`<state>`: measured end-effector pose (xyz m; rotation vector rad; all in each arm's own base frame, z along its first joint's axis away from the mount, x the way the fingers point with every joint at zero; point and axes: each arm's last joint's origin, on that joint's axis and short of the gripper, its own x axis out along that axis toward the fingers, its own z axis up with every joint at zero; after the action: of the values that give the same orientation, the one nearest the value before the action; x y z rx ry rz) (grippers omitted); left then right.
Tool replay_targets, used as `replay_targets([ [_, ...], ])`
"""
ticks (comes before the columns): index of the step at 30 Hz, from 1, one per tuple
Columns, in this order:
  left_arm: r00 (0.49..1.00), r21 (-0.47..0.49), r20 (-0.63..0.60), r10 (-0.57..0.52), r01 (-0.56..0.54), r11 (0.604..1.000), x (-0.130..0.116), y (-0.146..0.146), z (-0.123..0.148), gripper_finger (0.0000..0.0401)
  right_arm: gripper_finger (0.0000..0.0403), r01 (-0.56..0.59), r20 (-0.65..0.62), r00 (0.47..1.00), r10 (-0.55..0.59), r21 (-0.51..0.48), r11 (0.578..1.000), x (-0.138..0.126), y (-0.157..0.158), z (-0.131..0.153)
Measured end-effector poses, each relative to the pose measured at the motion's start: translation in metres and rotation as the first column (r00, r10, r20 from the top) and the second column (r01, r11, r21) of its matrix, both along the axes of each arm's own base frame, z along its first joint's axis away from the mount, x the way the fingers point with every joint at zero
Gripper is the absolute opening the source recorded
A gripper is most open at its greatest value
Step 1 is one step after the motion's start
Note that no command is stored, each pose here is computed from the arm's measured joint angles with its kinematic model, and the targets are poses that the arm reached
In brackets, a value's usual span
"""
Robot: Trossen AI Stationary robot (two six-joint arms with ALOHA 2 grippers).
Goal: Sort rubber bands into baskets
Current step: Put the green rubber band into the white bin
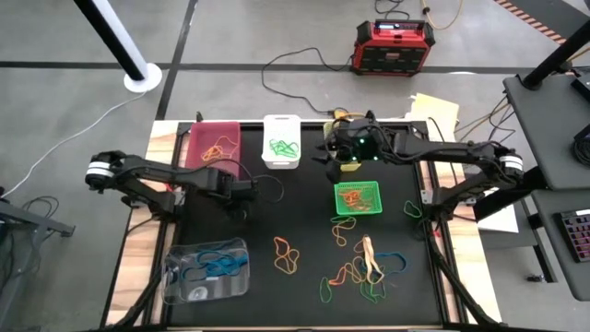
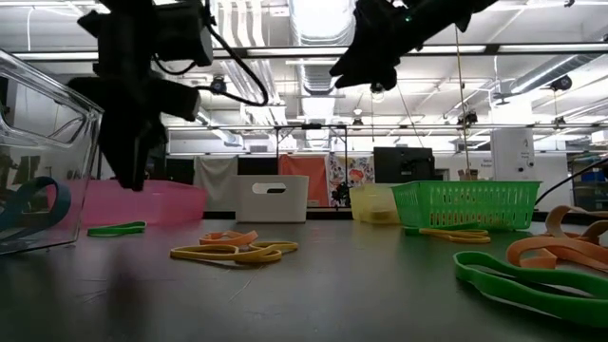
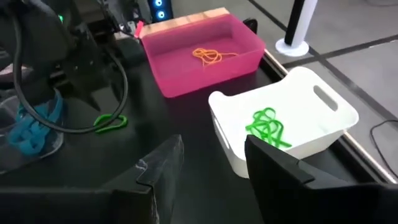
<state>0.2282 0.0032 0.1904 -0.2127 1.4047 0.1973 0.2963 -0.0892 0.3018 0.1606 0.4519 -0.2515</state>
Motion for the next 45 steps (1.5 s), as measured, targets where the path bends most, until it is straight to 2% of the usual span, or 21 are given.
replay_targets([
  [4, 0.999, 0.017, 0.05, -0.001, 0.0, 1.0, 0.004, 0.001, -0.007, 0.0164, 0.0168, 0.0, 0.015, 1.0, 0.0, -0.007, 1.0, 0.0, 0.0, 0.002],
  [9, 0.999, 0.09, 0.032, -0.011, 0.008, 0.996, 0.005, 0.003, -0.012, 0.0164, 0.0173, -0.005, 0.012, 1.0, 0.006, -0.016, 1.0, 0.003, -0.001, 0.001],
  [17, 0.996, 0.1, -0.022, -0.085, 0.087, 0.991, 0.0, 0.003, -0.029, 0.0164, 0.0171, -0.007, -0.011, 1.0, 0.007, -0.013, 1.0, 0.007, -0.002, -0.005],
  [24, 0.989, 0.114, 0.005, -0.148, 0.146, 0.983, 0.001, 0.003, -0.035, 0.0164, 0.0171, -0.007, -0.012, 1.0, 0.006, -0.014, 1.0, 0.007, -0.002, -0.005],
  [30, 0.988, 0.114, 0.004, -0.153, 0.151, 0.982, -0.004, 0.003, -0.043, 0.0162, 0.0171, -0.001, -0.013, 1.0, 0.001, -0.017, 1.0, 0.007, -0.003, -0.005],
  [35, 0.988, 0.113, 0.001, -0.153, 0.152, 0.982, -0.007, 0.003, -0.048, 0.0141, 0.0171, 0.0, -0.011, 1.0, 0.0, -0.018, 1.0, 0.007, -0.003, -0.005],
  [45, 0.988, 0.104, 0.016, -0.156, 0.154, 0.983, -0.009, 0.003, -0.053, 0.0072, 0.0171, 0.0, -0.01, 1.0, 0.0, -0.018, 1.0, 0.007, -0.003, -0.005],
])
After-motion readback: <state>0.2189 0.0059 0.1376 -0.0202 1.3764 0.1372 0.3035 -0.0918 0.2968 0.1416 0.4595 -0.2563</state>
